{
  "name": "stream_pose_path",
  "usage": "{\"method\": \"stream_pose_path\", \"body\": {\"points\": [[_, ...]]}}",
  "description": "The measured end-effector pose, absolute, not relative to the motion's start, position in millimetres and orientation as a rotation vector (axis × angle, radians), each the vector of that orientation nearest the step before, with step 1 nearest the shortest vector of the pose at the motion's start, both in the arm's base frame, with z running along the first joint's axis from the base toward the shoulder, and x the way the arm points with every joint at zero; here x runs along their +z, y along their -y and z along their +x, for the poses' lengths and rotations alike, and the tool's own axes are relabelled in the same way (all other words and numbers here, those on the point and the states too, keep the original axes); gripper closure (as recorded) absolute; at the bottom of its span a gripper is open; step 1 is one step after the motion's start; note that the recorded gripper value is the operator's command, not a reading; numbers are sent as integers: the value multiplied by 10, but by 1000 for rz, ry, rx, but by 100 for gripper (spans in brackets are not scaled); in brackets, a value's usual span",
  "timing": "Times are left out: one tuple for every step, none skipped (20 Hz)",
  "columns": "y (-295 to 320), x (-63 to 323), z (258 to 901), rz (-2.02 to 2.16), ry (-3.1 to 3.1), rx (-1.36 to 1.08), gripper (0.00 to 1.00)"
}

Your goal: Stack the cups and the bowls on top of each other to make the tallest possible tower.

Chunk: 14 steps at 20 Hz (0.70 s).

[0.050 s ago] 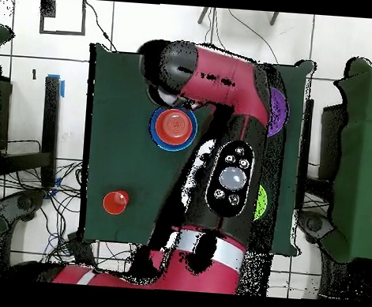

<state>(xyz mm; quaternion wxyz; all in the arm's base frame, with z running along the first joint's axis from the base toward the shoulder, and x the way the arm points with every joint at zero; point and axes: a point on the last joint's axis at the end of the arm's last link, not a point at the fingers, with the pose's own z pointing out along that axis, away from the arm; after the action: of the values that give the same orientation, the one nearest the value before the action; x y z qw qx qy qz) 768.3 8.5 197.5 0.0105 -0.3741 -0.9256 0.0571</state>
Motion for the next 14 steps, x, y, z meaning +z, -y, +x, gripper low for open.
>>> {"method": "stream_pose_path", "body": {"points": [[-1, 2002, 7708, -1175, 2886, 183, 0], [68, 2024, 7730, -1180, 2886, 185, 0], [136, 2046, 7753, -1184, 2885, 188, 0], [298, 2099, 7811, -1191, 2888, 194, 0], [338, 2112, 7826, -1192, 2889, 196, 0], [477, 2151, 7881, -1191, 2895, 202, 0], [537, 2163, 7904, -1187, 2898, 206, 0], [675, 2182, 7960, -1173, 2909, 215, 0], [732, 2187, 7984, -1166, 2914, 218, 0], [820, 2187, 8025, -1149, 2926, 223, 0], [908, 2187, 8065, -1131, 2938, 228, 0], [977, 2182, 8099, -1115, 2950, 233, 0], [1069, 2164, 8150, -1086, 2970, 238, 0], [1126, 2148, 8184, -1066, 2984, 241, 0]]}}
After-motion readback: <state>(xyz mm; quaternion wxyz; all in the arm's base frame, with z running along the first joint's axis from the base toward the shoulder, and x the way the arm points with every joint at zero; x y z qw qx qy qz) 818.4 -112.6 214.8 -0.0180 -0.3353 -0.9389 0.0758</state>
